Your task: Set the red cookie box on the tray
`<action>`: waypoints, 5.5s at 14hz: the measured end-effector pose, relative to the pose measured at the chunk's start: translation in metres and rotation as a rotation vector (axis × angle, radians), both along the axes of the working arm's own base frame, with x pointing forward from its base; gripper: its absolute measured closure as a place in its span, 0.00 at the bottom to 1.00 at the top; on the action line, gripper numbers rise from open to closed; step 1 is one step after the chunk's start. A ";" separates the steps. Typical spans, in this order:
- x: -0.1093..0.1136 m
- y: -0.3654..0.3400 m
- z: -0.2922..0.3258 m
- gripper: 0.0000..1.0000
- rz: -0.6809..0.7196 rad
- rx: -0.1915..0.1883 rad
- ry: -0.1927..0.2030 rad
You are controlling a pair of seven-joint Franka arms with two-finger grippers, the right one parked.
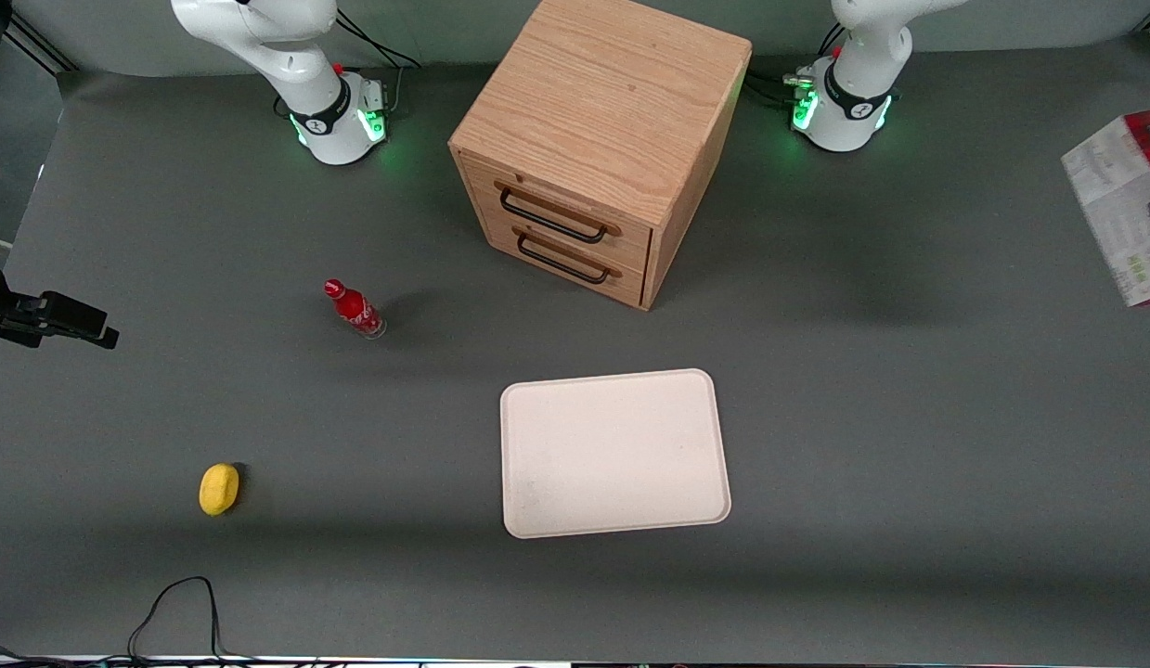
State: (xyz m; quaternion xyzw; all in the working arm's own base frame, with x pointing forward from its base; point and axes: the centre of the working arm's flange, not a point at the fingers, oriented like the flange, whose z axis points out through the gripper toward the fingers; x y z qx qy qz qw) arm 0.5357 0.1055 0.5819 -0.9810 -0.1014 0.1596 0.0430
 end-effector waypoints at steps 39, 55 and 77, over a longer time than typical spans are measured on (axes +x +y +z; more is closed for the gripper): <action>0.143 -0.448 -0.317 0.47 -0.062 -0.117 -0.137; 0.108 -0.322 -0.069 0.00 -0.009 -0.115 -0.177; -0.013 -0.098 0.017 0.00 -0.024 -0.011 -0.138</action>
